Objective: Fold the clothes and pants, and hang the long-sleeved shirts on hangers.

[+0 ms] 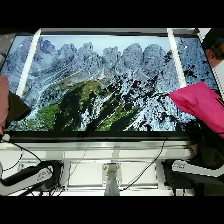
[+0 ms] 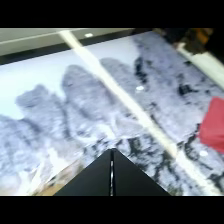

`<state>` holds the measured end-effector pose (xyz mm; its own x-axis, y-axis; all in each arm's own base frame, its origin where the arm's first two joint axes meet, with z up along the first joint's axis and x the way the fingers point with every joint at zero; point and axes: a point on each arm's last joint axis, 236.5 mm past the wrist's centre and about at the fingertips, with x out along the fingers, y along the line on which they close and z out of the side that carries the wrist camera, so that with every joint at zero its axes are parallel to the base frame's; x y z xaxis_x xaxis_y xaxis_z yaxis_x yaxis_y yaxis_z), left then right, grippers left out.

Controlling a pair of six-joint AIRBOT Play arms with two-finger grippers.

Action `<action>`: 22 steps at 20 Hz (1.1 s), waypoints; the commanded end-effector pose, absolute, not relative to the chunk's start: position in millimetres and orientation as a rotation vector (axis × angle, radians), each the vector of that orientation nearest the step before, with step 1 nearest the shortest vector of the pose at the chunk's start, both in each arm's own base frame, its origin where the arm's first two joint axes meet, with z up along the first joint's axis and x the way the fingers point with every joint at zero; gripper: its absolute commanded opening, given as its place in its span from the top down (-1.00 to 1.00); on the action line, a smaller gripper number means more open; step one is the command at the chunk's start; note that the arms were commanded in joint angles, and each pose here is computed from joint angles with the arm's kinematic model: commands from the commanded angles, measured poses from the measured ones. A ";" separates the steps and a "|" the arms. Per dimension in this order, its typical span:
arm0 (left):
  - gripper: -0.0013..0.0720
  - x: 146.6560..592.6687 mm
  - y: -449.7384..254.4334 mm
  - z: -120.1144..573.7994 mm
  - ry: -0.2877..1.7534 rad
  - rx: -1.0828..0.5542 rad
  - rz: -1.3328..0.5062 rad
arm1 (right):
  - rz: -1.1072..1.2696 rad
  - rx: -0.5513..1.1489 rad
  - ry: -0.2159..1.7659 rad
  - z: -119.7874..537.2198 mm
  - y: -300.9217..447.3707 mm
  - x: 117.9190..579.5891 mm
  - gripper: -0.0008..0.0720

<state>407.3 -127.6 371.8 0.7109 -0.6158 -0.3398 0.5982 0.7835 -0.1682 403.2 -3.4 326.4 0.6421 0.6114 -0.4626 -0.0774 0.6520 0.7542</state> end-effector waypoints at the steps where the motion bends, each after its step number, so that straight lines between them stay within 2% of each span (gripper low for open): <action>1: 0.95 368.2 -87.7 383.7 0.421 0.031 -0.509 | 0.588 0.717 0.789 336.5 66.5 408.9 0.93; 6: 0.95 342.4 -89.2 404.9 0.365 0.059 -0.499 | 0.615 0.723 0.729 349.1 84.8 419.8 0.93; 22: 0.94 343.8 -89.0 403.8 0.368 0.058 -0.499 | 0.611 0.721 0.730 348.3 84.2 420.0 0.93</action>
<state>343.9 -89.3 403.8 0.8132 -0.4585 -0.3583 0.4791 0.8771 -0.0351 420.2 83.7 347.7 0.5977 0.7090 -0.3742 -0.2407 0.6039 0.7599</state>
